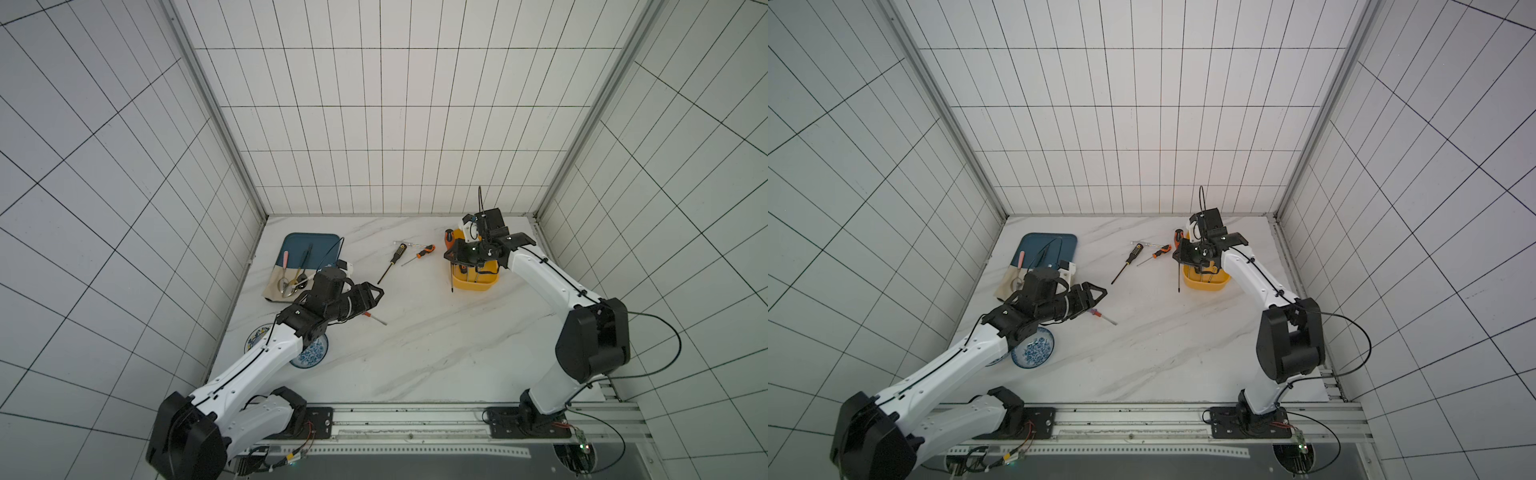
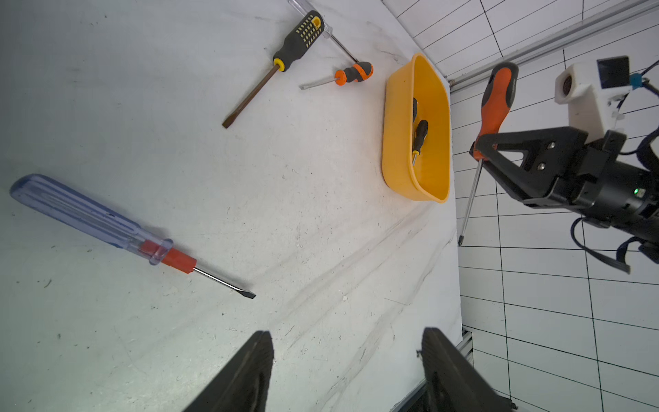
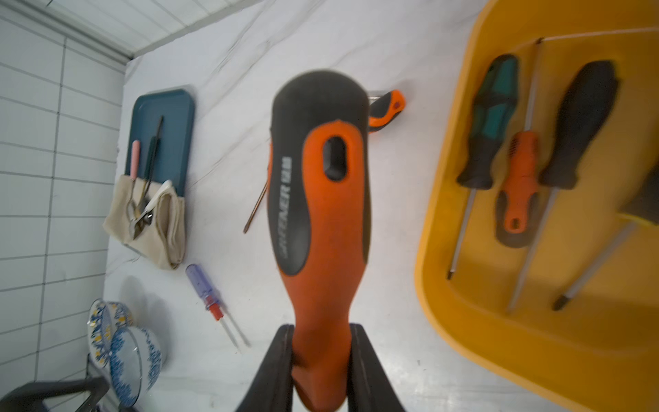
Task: Put the screwdriver on the desktop into the storage box
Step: Pick up the screwdriver from the center of the board, then place the screwdriver in the storage box.
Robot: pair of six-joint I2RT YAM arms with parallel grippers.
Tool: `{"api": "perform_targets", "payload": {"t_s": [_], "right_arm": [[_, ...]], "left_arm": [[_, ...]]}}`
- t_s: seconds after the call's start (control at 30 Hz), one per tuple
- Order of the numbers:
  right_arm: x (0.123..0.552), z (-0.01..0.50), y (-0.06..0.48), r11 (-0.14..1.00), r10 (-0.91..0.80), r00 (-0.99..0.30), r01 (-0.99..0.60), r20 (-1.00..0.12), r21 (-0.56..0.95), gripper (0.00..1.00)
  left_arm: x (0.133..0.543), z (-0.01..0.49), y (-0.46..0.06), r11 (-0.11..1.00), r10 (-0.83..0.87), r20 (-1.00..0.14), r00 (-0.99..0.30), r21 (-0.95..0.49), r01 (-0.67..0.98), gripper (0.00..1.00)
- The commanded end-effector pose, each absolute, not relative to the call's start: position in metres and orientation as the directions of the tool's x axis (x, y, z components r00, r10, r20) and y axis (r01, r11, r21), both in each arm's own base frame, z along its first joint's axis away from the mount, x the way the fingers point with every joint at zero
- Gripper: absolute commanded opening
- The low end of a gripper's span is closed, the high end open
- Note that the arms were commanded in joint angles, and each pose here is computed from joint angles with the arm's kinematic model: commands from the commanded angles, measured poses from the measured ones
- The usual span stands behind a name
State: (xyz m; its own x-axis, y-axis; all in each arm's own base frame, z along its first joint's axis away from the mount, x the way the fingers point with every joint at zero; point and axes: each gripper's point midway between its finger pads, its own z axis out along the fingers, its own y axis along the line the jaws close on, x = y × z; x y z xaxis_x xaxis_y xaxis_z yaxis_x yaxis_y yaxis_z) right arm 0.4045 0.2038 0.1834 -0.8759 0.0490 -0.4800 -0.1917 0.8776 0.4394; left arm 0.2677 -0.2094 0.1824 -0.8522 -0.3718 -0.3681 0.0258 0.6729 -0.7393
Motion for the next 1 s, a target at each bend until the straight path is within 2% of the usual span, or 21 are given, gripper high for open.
{"api": "perform_targets", "payload": {"t_s": [0.0, 0.3, 0.53, 0.97], "right_arm": [[0.430, 0.177, 0.162, 0.949, 0.063, -0.870, -0.100, -0.488, 0.300, 0.13], [0.480, 0.162, 0.113, 0.985, 0.095, -0.859, 0.009, -0.503, 0.170, 0.13], [0.508, 0.131, 0.087, 0.992, 0.108, -0.871, 0.066, -0.479, 0.103, 0.12], [0.522, 0.091, 0.082, 0.996, 0.084, -0.907, 0.068, -0.412, 0.054, 0.14]], "left_arm": [[0.263, 0.177, -0.216, 0.666, -0.345, -0.361, -0.866, -0.745, 0.046, 0.70], [0.257, 0.168, -0.214, 0.666, -0.350, -0.343, -0.872, -0.746, 0.026, 0.70], [0.251, 0.160, -0.210, 0.671, -0.355, -0.324, -0.877, -0.741, 0.002, 0.70], [0.248, 0.161, -0.205, 0.681, -0.362, -0.329, -0.872, -0.732, -0.007, 0.70]]}}
